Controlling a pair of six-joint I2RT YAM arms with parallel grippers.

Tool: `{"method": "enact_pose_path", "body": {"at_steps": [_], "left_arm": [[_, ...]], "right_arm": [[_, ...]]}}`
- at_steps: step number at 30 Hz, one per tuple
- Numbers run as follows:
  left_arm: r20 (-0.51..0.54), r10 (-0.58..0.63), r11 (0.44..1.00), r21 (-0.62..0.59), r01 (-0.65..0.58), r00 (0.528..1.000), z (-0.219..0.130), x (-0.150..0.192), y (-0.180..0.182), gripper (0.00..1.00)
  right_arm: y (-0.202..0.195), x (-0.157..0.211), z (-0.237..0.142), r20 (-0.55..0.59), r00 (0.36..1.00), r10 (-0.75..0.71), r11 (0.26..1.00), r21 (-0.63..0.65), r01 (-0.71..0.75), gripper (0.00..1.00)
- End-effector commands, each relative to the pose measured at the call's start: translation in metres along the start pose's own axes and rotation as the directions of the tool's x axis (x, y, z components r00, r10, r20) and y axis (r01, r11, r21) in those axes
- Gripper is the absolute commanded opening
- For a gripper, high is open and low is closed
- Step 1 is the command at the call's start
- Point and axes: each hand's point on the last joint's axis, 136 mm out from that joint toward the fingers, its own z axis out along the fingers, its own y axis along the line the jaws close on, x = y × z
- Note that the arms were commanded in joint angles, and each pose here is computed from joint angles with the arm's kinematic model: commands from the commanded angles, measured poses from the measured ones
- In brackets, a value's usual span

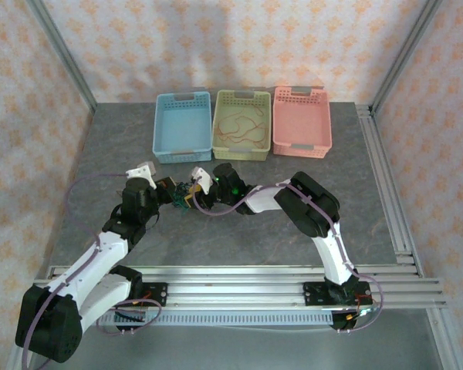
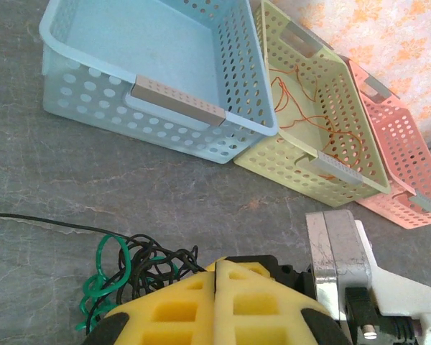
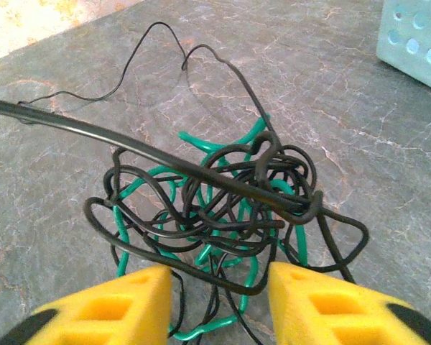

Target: Untangle the cables

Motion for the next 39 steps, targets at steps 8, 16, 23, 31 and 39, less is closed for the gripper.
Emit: {"method": "enact_pose_path", "body": {"at_steps": [8,16,23,31,39], "left_arm": [[0.003,0.01,1.0,0.026,-0.01,1.0,0.001,-0.002,-0.007,0.0],[0.014,-0.003,1.0,-0.029,0.003,1.0,0.0,-0.004,0.003,0.0],[0.048,-0.016,0.99,-0.142,0.023,0.999,-0.003,-0.009,0.023,0.0],[0.106,-0.057,0.949,-0.302,0.087,0.993,-0.013,-0.016,0.056,0.0],[0.111,-0.104,0.929,-0.343,0.136,0.988,-0.012,-0.015,0.071,0.0]], "right_arm": [[0.012,0.003,0.005,0.006,0.999,-0.047,0.998,-0.052,0.047,0.08],[0.017,0.002,-0.01,0.013,0.997,-0.08,0.996,-0.042,0.081,0.0],[0.009,-0.001,-0.041,0.049,0.997,-0.051,0.999,-0.002,0.052,0.0],[-0.02,-0.019,-0.078,0.179,0.984,0.017,0.997,0.074,-0.03,0.0],[-0.074,-0.033,-0.118,0.315,0.944,0.098,0.939,0.286,-0.193,0.0]]}}
